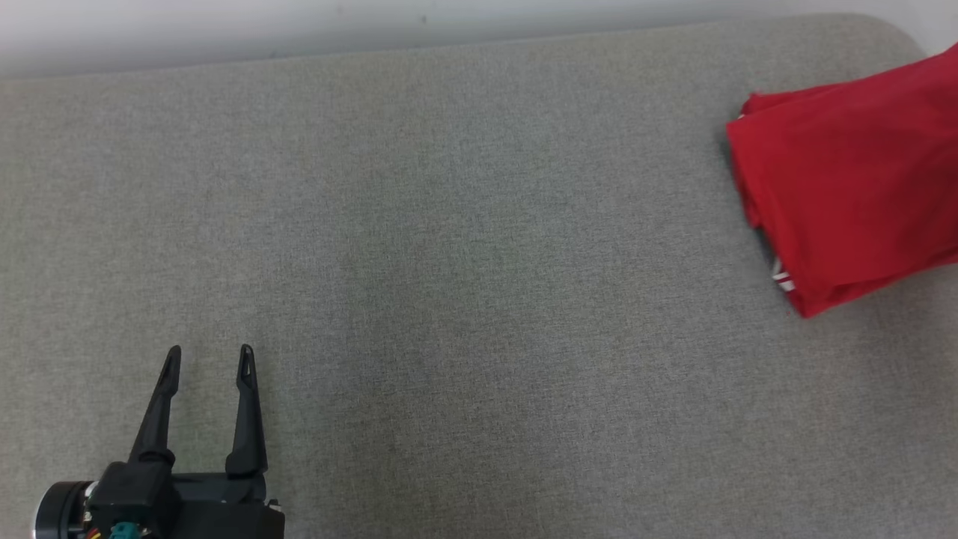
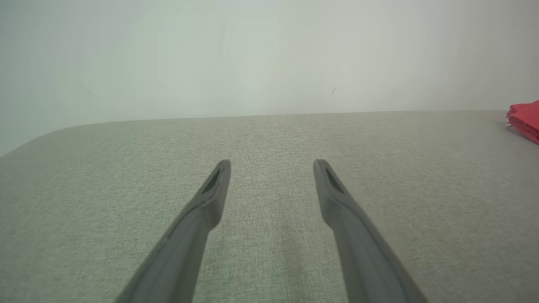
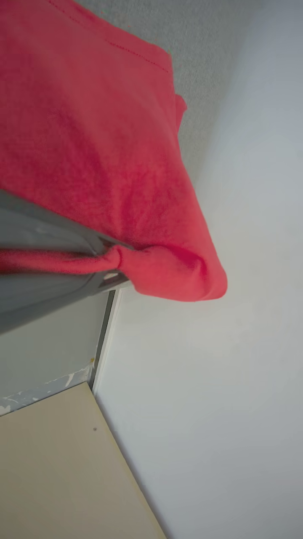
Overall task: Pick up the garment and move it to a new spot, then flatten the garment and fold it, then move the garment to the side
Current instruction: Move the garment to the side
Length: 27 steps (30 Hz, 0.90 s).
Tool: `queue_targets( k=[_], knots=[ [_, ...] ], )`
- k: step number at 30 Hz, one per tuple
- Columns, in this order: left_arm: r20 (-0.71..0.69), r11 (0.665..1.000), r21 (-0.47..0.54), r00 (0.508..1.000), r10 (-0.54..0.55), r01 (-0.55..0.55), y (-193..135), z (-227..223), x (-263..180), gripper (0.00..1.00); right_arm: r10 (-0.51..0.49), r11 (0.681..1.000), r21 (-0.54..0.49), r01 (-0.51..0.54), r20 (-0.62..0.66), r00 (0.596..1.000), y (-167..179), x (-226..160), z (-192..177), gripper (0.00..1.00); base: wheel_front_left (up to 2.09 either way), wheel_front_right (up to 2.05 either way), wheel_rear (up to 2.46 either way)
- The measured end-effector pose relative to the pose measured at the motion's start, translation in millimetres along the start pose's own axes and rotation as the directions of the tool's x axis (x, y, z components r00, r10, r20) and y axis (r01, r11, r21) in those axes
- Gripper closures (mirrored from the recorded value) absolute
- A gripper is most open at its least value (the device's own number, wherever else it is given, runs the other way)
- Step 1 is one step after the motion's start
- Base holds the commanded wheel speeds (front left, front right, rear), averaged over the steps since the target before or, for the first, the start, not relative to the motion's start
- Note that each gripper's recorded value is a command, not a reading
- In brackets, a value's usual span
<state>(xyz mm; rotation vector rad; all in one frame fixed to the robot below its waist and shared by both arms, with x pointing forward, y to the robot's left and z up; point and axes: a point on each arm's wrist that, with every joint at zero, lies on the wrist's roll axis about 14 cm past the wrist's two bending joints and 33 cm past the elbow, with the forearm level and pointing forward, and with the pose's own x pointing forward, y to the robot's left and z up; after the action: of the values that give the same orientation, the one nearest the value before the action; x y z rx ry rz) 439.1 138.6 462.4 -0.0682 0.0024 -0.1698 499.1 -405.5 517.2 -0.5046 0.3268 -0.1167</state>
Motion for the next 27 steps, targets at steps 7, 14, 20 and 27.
queue_targets(
  k=[7, 14, 20, 27],
  knots=[
    [-0.018, 1.000, 0.008, 1.000, 0.010, -0.010, 6.3, -7.8, 1.0, 0.00, -0.070, 0.998, -0.004, 0.070, -0.052, 0.996, -28.4, 2.7, -13.4, 1.00, 0.00, 0.00, 0.00],
    [-0.029, 1.000, 0.012, 0.999, 0.021, -0.020, 11.0, -12.5, 1.9, 0.00, -0.081, 0.997, -0.006, 0.081, -0.090, 0.993, -28.7, 8.1, -22.1, 0.63, 0.00, 0.00, 0.00],
    [-0.027, 1.000, 0.016, 0.999, 0.023, -0.023, 11.9, -12.0, 2.3, 0.00, -0.093, 0.996, -0.018, 0.091, -0.137, 0.986, -31.5, 5.7, -31.3, 0.00, 0.00, 0.00, 0.00],
    [-0.011, 0.999, 0.013, 0.999, 0.039, -0.039, 13.1, -2.7, -5.2, 0.00, -0.127, 0.988, 0.085, 0.127, -0.009, 0.992, -37.9, 0.5, 2.9, 0.00, 0.00, 0.00, 0.00]
  ],
)
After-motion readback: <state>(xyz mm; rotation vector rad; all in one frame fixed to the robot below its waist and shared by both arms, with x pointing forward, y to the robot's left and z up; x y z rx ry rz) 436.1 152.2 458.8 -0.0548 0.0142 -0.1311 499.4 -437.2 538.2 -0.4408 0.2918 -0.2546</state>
